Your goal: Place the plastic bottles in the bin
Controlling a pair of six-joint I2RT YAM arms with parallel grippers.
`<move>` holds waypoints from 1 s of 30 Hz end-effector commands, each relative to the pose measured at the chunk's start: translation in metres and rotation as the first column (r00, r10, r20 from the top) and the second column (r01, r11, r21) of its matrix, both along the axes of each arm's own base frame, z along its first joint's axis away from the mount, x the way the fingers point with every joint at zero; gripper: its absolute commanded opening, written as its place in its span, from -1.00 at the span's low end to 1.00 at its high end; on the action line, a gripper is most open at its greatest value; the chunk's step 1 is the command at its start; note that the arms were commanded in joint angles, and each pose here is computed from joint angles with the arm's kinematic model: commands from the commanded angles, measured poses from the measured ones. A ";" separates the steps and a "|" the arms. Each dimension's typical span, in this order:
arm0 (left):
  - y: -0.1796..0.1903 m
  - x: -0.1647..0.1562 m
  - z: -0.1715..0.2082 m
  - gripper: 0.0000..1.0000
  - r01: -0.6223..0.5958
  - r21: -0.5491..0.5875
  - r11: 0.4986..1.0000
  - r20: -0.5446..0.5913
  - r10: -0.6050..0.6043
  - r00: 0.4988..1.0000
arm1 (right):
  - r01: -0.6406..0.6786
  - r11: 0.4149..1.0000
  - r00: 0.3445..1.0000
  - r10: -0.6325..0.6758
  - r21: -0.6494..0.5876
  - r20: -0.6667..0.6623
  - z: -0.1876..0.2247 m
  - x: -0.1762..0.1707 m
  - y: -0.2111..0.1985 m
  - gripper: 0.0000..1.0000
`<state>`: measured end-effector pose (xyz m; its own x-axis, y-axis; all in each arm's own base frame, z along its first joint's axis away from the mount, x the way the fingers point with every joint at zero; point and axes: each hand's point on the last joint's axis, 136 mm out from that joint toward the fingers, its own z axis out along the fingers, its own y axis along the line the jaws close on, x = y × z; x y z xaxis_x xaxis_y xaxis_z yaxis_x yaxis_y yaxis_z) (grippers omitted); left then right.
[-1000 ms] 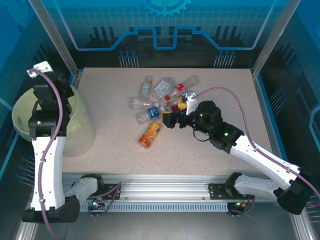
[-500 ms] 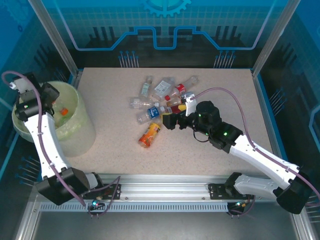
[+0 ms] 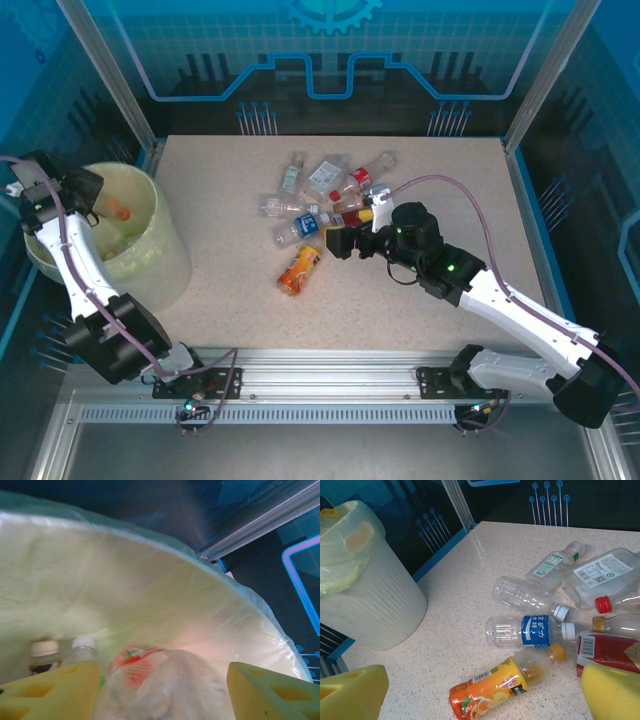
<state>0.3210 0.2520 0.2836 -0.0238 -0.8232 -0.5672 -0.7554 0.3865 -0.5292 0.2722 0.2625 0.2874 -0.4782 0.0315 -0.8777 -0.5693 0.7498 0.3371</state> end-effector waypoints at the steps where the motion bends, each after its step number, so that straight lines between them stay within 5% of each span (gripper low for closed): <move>1: -0.003 0.011 0.004 0.49 0.019 -0.055 0.998 0.080 -0.014 0.997 | 0.026 1.000 0.999 -0.026 0.007 0.028 0.010 0.000 -0.008 1.00; 19: -0.071 -0.005 0.068 0.89 0.183 0.047 0.982 0.241 -0.189 0.952 | 0.298 0.955 0.949 -0.296 -0.001 -0.104 -0.024 0.035 -0.042 0.99; 30: -0.166 -0.001 0.108 0.98 0.452 0.233 0.861 0.167 -0.493 0.854 | 0.521 0.854 0.801 -0.492 -0.008 -0.342 -0.068 0.055 -0.088 1.00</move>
